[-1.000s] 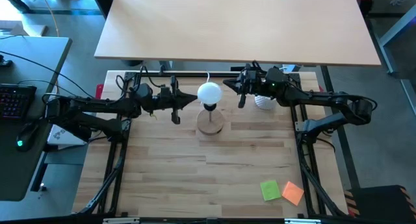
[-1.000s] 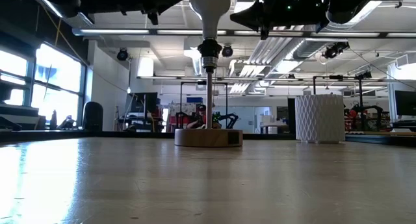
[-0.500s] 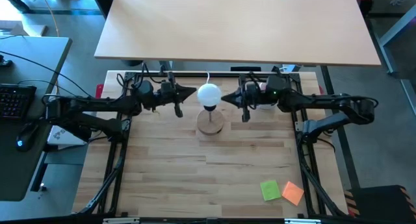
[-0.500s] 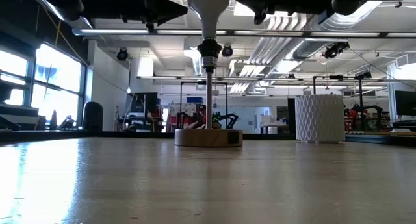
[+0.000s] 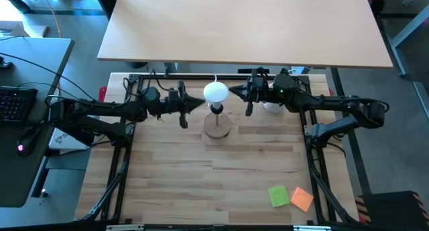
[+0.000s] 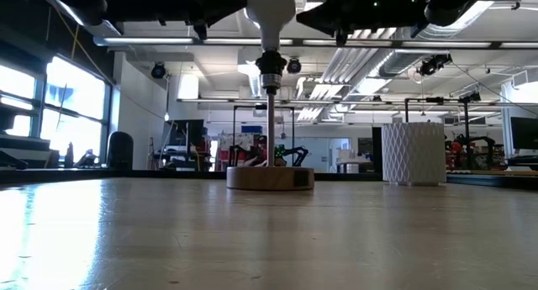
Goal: Screw lightbulb
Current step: Insert the lightbulb into the lamp
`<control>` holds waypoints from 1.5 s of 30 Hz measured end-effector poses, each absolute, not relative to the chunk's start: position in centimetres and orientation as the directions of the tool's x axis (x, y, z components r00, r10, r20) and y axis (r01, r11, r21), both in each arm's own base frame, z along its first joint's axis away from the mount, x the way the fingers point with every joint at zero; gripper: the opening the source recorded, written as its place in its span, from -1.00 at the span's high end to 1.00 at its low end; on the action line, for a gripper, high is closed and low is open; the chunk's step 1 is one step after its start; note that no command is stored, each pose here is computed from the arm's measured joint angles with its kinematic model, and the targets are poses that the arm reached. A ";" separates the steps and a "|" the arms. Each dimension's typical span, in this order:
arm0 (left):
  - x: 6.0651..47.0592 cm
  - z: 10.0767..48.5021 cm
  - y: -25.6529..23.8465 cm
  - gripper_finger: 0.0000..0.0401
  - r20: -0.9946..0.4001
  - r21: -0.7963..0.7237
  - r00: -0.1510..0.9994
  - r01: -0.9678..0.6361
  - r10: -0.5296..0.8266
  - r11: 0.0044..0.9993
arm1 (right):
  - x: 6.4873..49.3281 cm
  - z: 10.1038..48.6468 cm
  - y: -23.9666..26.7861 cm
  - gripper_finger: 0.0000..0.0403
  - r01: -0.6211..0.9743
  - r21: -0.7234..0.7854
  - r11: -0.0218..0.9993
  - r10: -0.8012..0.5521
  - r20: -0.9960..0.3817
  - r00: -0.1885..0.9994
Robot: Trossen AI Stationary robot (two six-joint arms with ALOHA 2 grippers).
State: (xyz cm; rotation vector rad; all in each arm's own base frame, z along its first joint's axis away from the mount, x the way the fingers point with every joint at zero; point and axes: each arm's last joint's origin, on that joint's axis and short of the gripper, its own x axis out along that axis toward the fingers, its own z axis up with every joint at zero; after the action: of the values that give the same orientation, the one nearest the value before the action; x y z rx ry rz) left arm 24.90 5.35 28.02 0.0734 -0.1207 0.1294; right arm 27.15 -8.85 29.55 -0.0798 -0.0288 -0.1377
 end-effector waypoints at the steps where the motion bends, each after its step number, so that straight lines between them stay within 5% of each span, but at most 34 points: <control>1: 25.0 27.9 5.1 1.00 0.118 0.067 0.986 -0.124 0.115 0.990 | 27.1 29.5 -9.0 1.00 0.141 -0.069 0.988 -0.140 0.030 0.990; 23: 25.0 28.1 3.5 1.00 0.116 0.092 0.986 -0.131 0.120 0.987 | 26.7 29.7 -9.9 1.00 0.152 -0.056 0.987 -0.150 0.051 0.987; 29: 24.0 28.7 2.7 1.00 0.082 0.125 0.974 -0.219 0.210 0.968 | 26.4 29.5 -11.7 1.00 0.193 -0.021 0.981 -0.191 0.061 0.980; 37: 22.8 28.6 3.8 1.00 0.012 0.172 0.900 -0.430 0.435 0.886 | 27.7 30.0 -11.3 1.00 0.026 -0.036 0.999 -0.020 0.154 0.988; 45: 23.2 28.8 5.0 1.00 0.072 0.150 0.912 -0.411 0.404 0.899 | 30.3 32.2 -11.0 1.00 -0.003 -0.075 0.997 0.012 0.125 0.992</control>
State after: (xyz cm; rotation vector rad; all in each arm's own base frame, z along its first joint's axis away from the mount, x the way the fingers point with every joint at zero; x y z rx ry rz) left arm 23.23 5.00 28.81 0.1641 -0.0388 0.4219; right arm 30.29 -11.02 32.20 -0.0743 -0.1256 0.0078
